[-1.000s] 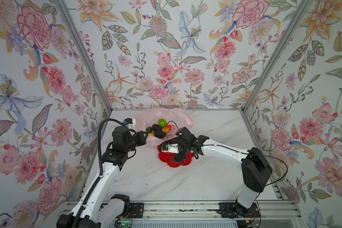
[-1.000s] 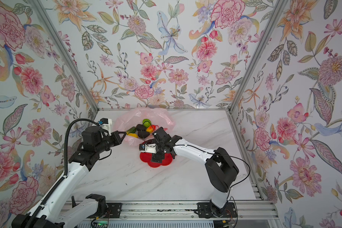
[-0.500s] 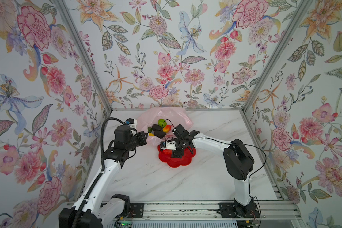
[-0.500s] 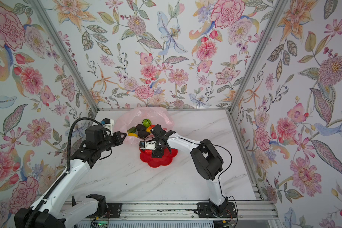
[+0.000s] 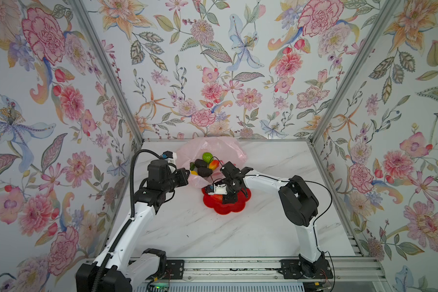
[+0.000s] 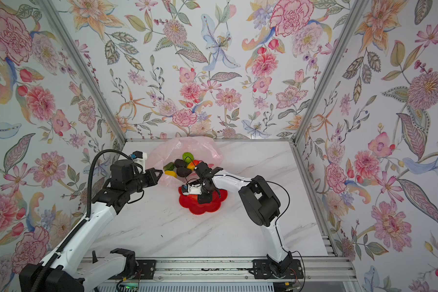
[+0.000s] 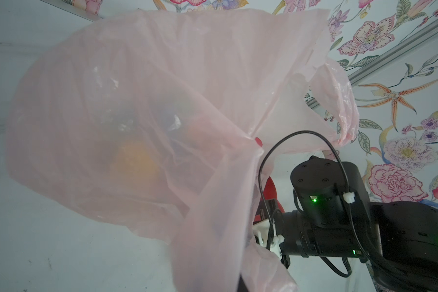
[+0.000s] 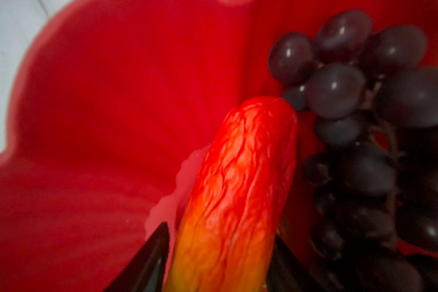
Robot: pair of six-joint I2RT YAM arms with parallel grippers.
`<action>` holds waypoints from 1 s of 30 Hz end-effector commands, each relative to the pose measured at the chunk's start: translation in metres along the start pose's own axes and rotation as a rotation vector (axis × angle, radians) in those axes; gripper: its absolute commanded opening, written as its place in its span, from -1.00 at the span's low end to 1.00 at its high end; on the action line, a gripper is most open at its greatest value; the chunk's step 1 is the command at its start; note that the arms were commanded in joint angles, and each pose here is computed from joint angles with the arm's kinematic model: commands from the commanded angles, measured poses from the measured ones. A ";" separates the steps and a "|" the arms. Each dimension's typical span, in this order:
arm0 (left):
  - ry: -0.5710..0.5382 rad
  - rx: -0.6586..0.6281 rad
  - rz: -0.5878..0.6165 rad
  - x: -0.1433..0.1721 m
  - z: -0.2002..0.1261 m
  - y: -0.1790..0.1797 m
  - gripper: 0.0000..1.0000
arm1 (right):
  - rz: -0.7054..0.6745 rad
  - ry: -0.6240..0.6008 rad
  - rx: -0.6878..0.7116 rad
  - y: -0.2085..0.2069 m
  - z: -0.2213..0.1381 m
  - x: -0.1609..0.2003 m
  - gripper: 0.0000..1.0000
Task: Place the fruits into the plastic bag
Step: Pick up the fruit from the plate.
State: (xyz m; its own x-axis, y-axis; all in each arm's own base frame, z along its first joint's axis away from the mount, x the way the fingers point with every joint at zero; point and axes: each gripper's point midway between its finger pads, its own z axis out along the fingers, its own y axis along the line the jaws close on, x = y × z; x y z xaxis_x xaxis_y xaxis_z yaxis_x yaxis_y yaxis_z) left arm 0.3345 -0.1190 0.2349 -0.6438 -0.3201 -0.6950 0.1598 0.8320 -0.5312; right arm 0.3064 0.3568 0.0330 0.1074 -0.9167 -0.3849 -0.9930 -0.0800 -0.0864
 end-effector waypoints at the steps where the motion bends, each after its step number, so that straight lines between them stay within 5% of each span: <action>1: -0.004 -0.006 0.004 -0.003 0.000 -0.002 -1.00 | 0.024 0.004 -0.032 0.002 0.003 -0.001 -0.06; 11: -0.010 0.014 -0.020 -0.001 -0.002 -0.003 -1.00 | 0.067 -0.038 -0.021 0.007 -0.017 -0.007 -0.67; 30: -0.027 0.072 -0.028 -0.001 -0.007 -0.017 -1.00 | 0.287 -0.521 0.148 0.029 -0.158 -0.065 -0.71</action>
State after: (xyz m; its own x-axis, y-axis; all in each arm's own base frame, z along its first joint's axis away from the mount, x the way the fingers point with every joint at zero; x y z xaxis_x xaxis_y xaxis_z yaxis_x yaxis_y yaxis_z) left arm 0.3314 -0.1215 0.2401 -0.6362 -0.3579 -0.6835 0.1564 0.8077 -0.5685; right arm 0.2642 0.3485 0.1682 -0.0564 -0.6969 -0.7149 -0.9847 0.1570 -0.0754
